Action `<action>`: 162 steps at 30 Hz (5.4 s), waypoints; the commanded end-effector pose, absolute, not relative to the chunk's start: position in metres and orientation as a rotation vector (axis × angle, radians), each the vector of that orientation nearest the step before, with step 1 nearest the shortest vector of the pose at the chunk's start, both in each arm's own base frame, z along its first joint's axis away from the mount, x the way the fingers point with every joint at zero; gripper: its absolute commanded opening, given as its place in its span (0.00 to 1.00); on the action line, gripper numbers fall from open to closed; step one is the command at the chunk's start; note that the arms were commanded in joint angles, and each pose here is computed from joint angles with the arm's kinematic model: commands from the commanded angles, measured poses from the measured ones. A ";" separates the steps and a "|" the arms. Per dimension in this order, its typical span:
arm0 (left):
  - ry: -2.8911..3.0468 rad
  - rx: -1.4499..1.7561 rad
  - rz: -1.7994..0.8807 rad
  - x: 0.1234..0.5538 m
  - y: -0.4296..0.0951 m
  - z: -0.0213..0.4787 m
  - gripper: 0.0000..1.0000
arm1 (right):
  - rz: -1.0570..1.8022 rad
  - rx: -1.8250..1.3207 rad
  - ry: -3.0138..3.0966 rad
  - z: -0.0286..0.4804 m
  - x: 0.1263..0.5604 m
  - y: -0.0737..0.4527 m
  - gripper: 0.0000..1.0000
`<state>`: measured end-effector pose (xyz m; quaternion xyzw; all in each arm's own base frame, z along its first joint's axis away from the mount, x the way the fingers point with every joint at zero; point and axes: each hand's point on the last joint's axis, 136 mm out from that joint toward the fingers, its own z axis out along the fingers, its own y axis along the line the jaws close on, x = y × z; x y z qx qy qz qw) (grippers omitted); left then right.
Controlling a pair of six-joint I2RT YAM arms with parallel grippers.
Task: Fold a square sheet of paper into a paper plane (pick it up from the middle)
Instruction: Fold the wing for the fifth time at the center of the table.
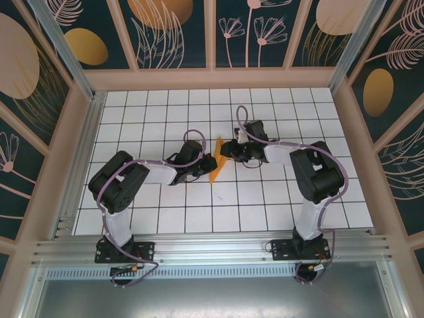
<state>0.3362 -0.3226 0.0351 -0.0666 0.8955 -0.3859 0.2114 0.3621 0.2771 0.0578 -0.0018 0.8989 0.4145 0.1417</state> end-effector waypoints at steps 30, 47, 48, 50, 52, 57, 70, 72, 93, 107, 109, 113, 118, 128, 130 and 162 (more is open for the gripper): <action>2.497 -0.160 -1.060 0.342 -0.325 0.040 0.13 | 1.167 -0.120 2.604 0.042 0.371 0.282 0.06; 2.474 -0.122 -1.103 0.327 -0.319 0.054 0.27 | 1.050 -0.063 2.613 0.032 0.374 0.260 0.04; 2.477 -0.112 -1.115 0.327 -0.322 0.054 0.27 | 1.043 -0.063 2.613 0.032 0.375 0.259 0.04; 2.482 -0.099 -1.124 0.328 -0.325 0.053 0.27 | 1.030 -0.063 2.615 0.032 0.376 0.258 0.03; 2.486 -0.089 -1.132 0.329 -0.328 0.052 0.25 | 1.019 -0.060 2.616 0.031 0.376 0.256 0.03; 2.464 -0.066 -1.163 0.332 -0.334 0.058 0.22 | 1.002 -0.056 2.623 0.029 0.376 0.255 0.03; 2.514 -0.040 -1.172 0.332 -0.345 0.045 0.20 | 0.993 -0.056 2.630 0.027 0.378 0.255 0.03; 2.531 -0.043 -1.161 0.331 -0.344 0.040 0.20 | 0.990 -0.057 2.632 0.027 0.378 0.256 0.03; 2.526 -0.021 -1.243 0.324 -0.351 0.041 0.24 | 0.941 -0.021 2.647 0.023 0.384 0.251 0.03; 2.545 -0.009 -1.262 0.318 -0.352 0.036 0.25 | 0.887 0.017 2.686 0.012 0.386 0.246 0.02; 2.555 -0.006 -1.256 0.316 -0.351 0.033 0.25 | 0.880 0.022 2.691 0.011 0.386 0.245 0.02; 2.576 -0.008 -1.251 0.314 -0.350 0.027 0.24 | 0.875 0.031 2.701 0.009 0.387 0.245 0.02; 2.598 -0.008 -1.220 0.312 -0.349 0.021 0.24 | 0.865 0.038 2.708 0.007 0.388 0.244 0.02; 2.595 0.051 -1.275 0.307 -0.361 0.025 0.26 | 0.864 0.045 2.719 0.004 0.386 0.244 0.02; 2.603 0.056 -1.271 0.306 -0.362 0.023 0.26 | 0.863 0.046 2.719 0.004 0.386 0.244 0.01; 2.429 -0.225 -1.107 0.355 -0.339 0.052 0.18 | 0.872 -0.015 2.695 0.013 0.391 0.246 0.01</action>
